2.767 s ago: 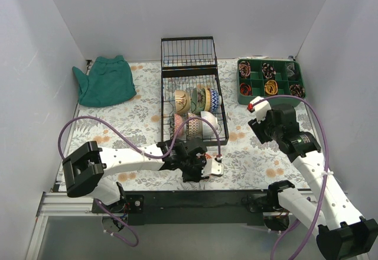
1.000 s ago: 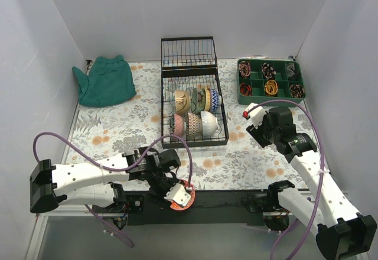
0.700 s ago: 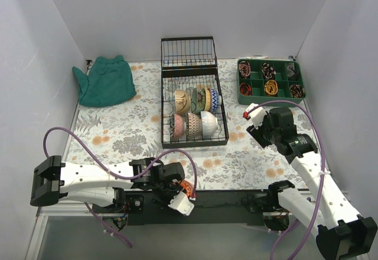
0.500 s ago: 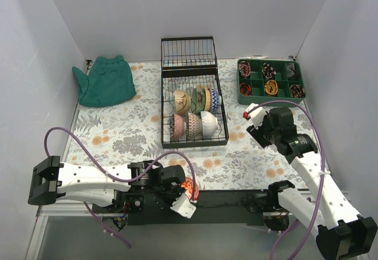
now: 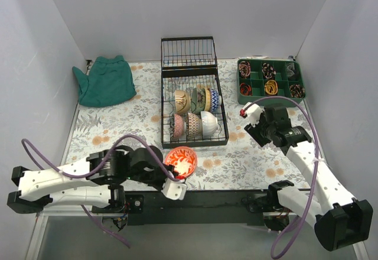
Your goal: Load the bowls into the dish rack
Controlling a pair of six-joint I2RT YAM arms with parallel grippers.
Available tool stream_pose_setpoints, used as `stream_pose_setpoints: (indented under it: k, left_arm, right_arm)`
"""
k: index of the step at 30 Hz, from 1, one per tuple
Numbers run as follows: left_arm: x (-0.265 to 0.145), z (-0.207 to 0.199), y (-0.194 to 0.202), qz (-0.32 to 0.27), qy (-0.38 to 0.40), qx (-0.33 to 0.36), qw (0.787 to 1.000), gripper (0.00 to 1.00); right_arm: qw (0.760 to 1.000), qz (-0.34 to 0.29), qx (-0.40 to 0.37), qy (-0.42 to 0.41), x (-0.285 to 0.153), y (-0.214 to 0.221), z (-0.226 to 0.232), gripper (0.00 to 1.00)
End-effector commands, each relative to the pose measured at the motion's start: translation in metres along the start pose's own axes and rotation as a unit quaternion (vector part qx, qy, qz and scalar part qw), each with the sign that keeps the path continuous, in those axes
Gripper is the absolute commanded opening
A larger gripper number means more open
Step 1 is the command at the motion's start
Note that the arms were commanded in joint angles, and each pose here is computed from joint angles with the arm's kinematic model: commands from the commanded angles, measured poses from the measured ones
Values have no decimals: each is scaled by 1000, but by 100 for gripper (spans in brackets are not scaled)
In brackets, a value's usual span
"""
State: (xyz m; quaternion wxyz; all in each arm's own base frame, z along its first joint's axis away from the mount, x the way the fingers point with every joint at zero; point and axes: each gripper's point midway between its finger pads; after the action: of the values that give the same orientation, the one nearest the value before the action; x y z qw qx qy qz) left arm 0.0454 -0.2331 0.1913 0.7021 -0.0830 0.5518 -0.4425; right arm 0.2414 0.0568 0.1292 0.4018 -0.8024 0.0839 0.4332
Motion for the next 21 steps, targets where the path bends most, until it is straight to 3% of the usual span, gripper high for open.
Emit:
stream_pose_setpoints:
  k: [1,3,7,11,14,17,18,19,21]
  left_arm:
    - [-39,57,-8,0,-142,-10,990,0]
    - [-48,94,-2,-6,-219,-41,975,0]
    - [-64,162,27,-31,-297,-131,945,0]
    - [-92,243,85,-53,-356,-252,898,0]
    - [-104,286,102,-92,-368,-307,873,0]
    - [-113,316,118,-163,-341,-406,832,0]
    - [-109,317,114,-202,-293,-425,832,0]
    - [-103,321,123,-232,-259,-489,800,0]
    - [-124,331,139,-290,-245,-518,767,0]
  right_arm:
    - [1000,-2,3,15,-3,-20,-17,58]
    - [1000,11,-2,19,2,-24,-23,58]
    - [999,35,-5,32,9,-34,-39,57]
    - [999,40,-7,31,17,-51,-50,57]
    - [999,41,-9,32,22,-65,-58,57]
    - [999,39,-11,26,30,-75,-61,57]
    - [999,43,-12,23,36,-76,-61,57]
    - [999,44,-11,23,38,-78,-63,57]
    - [999,48,-9,20,44,-80,-64,56]
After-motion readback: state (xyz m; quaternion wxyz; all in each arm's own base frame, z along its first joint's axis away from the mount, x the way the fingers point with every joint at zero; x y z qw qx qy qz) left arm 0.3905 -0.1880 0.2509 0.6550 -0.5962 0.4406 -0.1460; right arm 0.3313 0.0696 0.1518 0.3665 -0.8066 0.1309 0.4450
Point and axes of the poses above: each gripper's point midway between its finger pads, its own x axis out along the fingers, its own z axis along the line the jaws close on, y = z × x, and after that the axes turned 3 degrees about x, right-handed
